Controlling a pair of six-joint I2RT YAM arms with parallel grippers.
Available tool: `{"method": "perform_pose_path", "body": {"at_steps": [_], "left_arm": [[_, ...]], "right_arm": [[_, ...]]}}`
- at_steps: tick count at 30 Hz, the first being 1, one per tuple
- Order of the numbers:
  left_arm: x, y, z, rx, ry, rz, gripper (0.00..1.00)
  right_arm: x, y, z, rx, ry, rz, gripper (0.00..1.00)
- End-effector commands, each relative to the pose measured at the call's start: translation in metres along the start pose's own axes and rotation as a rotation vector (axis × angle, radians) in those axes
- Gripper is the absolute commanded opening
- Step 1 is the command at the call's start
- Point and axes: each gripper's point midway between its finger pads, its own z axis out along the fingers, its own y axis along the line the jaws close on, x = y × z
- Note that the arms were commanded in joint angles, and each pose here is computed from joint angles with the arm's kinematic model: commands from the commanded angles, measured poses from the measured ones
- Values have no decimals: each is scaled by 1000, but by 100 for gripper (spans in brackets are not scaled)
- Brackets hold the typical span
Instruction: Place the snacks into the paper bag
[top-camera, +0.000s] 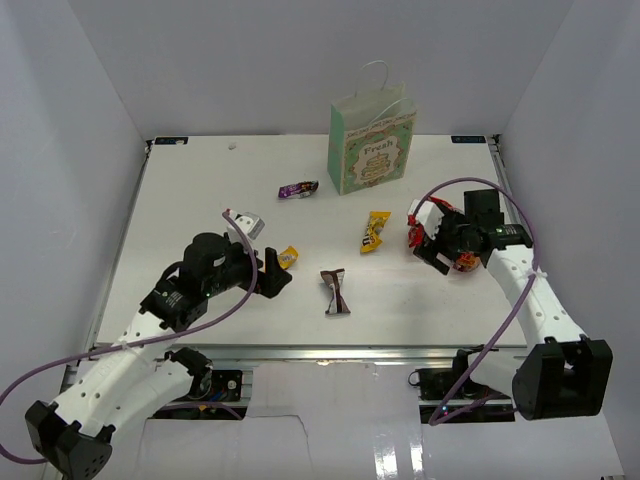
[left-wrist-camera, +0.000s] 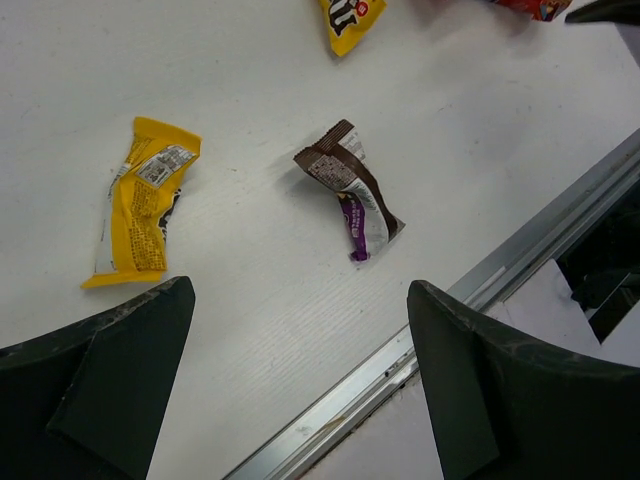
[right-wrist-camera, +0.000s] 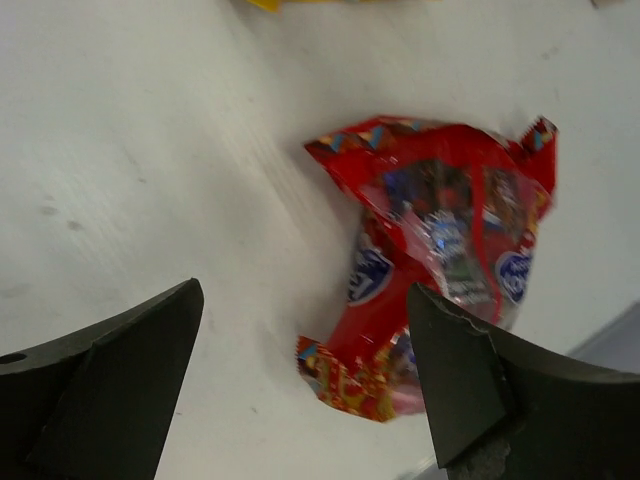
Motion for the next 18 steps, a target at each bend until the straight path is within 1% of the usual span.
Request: {"method": "perform_pose_path", "body": {"at_steps": [1, 3, 4, 5, 7, 8, 10, 13, 14, 16, 18], "left_arm": [[-1, 5, 0, -13, -37, 49, 98], [-5, 3, -4, -4, -61, 56, 98], [-6, 1, -6, 2, -67, 59, 98], [-8, 1, -9, 1, -83, 65, 98], [-9, 0, -12, 0, -85, 72, 98], [-10, 1, -14, -4, -83, 77, 98], [-12, 0, -18, -9, -88, 81, 98], [-12, 1, -22, -12, -111, 84, 98], [-14, 2, -23, -17, -123, 84, 98], [-14, 2, -26, -20, -141, 84, 98], [-17, 2, -30, -26, -161, 82, 98]], "right_arm": [[32, -59, -8, 200, 131, -129, 87], [41, -75, -6, 220, 153, -178, 84], [40, -77, -5, 210, 134, -194, 83], [39, -79, -3, 196, 131, -247, 82], [35, -80, 5, 180, 99, -275, 82], [30, -90, 7, 213, 80, -299, 82], [33, -98, 17, 209, 89, -303, 82], [45, -106, 36, 144, 137, -262, 80], [52, -106, 45, 108, 156, -242, 77], [58, -108, 52, 93, 180, -231, 74], [67, -107, 61, 82, 197, -212, 68]]}}
